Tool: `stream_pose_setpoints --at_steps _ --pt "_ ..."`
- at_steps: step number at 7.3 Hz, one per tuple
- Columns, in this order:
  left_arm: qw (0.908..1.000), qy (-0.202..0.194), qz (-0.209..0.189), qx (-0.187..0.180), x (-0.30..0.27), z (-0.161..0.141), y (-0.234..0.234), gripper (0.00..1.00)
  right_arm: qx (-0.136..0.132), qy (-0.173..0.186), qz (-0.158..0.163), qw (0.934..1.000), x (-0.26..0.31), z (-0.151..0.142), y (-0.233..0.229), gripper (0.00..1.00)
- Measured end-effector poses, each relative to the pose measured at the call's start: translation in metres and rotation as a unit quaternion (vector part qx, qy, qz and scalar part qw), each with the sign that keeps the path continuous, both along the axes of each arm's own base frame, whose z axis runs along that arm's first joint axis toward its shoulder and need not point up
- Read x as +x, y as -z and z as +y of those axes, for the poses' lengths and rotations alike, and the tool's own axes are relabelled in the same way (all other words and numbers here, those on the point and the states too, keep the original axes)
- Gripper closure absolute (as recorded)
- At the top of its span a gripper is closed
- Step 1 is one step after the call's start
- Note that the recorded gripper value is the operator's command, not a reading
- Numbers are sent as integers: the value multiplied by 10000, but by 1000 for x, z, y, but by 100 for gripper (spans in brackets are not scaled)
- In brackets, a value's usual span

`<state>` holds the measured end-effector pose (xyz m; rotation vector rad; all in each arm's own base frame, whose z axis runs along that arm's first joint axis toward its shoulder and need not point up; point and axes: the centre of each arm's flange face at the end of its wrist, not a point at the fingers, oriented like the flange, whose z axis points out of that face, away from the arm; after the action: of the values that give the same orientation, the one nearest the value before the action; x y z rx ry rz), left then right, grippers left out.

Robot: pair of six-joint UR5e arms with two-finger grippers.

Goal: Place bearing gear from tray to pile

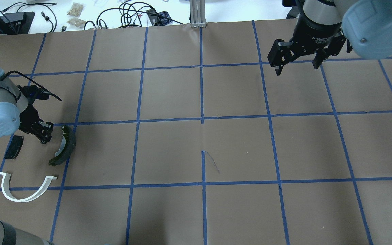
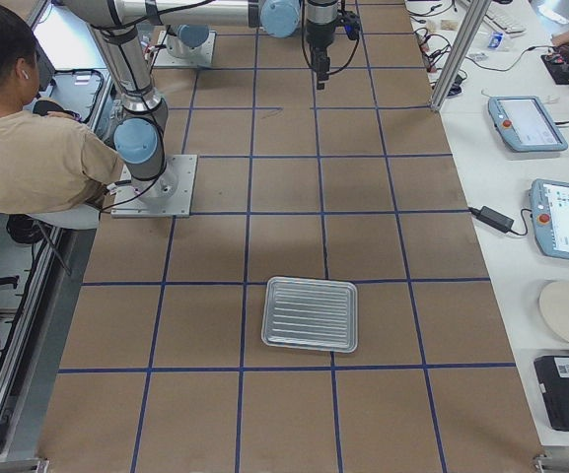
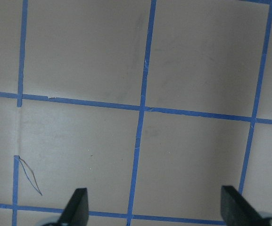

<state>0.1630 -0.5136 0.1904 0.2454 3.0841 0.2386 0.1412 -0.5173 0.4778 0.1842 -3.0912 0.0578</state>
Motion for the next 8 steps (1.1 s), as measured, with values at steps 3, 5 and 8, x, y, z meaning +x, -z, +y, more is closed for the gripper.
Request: stream_pose_setpoints --at_steps 3,5,8 --pt "10000 22 47 -47 2 -4 2 100 -1 0 0 10000 0 0 0 0" --pt "9999 36 2 -129 4 -4 4 100 0 -3 0 10000 0 0 0 0" --pt "9999 88 -7 -144 5 -5 7 0 1 -15 6 10000 -1 0 0 0"
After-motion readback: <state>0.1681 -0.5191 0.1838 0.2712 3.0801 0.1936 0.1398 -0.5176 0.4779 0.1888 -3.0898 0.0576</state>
